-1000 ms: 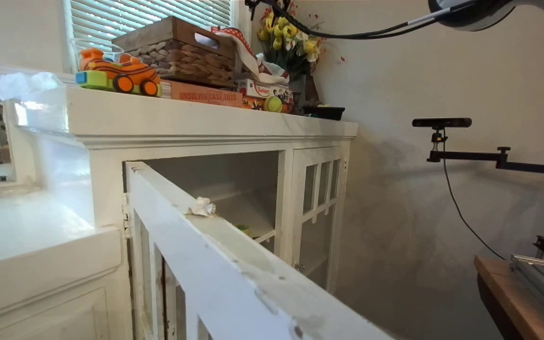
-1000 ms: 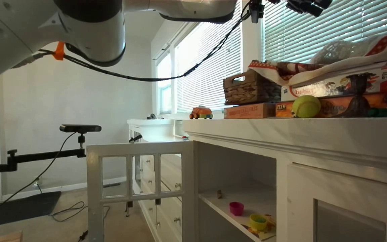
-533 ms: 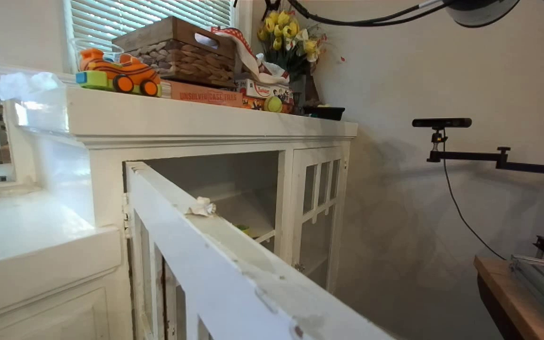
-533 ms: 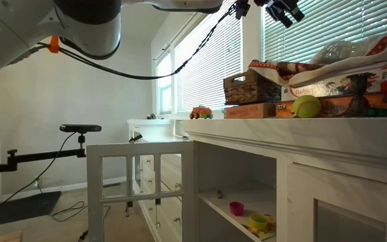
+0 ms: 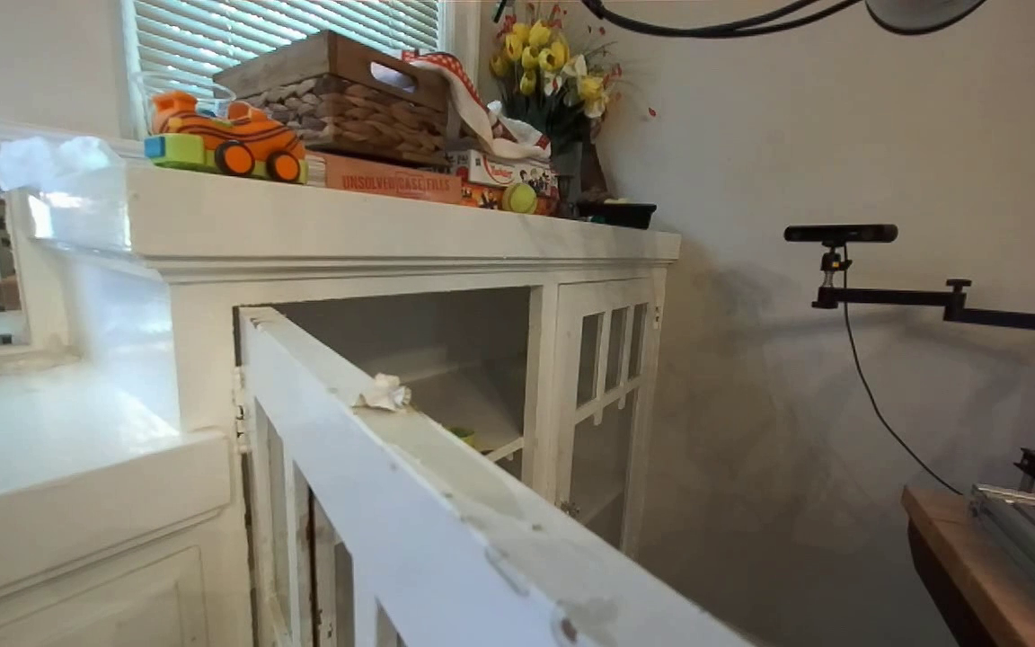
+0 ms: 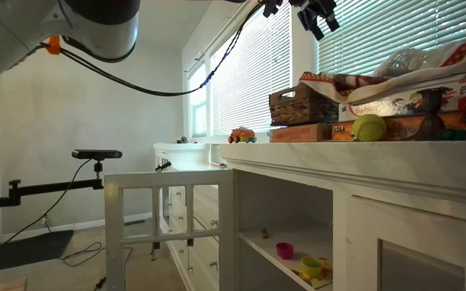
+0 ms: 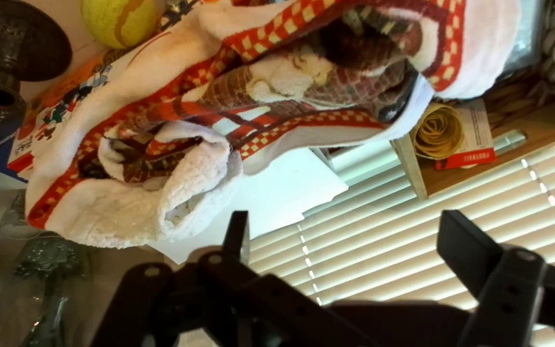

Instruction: Remove the cloth from the basket

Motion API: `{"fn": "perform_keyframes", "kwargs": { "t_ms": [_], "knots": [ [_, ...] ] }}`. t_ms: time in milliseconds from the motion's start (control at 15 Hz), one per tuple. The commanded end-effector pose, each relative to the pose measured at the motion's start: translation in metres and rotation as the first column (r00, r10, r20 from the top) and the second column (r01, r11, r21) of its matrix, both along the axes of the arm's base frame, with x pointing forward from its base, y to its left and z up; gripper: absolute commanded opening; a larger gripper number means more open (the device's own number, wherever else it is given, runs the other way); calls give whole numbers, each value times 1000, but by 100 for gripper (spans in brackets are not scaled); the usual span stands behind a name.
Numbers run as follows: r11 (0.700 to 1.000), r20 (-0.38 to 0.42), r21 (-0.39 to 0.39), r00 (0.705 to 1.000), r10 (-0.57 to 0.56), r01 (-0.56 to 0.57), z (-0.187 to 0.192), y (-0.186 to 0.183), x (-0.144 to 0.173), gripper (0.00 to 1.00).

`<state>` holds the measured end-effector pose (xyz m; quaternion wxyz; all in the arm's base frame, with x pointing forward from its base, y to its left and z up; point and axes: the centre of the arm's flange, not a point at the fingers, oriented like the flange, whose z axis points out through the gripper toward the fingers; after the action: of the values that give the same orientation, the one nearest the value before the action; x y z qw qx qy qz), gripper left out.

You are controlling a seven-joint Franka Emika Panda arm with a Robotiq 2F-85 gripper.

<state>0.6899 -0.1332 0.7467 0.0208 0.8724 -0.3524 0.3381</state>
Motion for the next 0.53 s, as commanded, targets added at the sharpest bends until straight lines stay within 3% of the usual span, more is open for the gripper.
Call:
{"fn": "perform_keyframes", "kwargs": {
  "t_ms": [0, 467],
  "knots": [
    [994, -78, 35, 992, 103, -100, 13, 4, 41, 100],
    [955, -158, 107, 944, 291, -277, -20, 24, 63, 100]
  ]
}}
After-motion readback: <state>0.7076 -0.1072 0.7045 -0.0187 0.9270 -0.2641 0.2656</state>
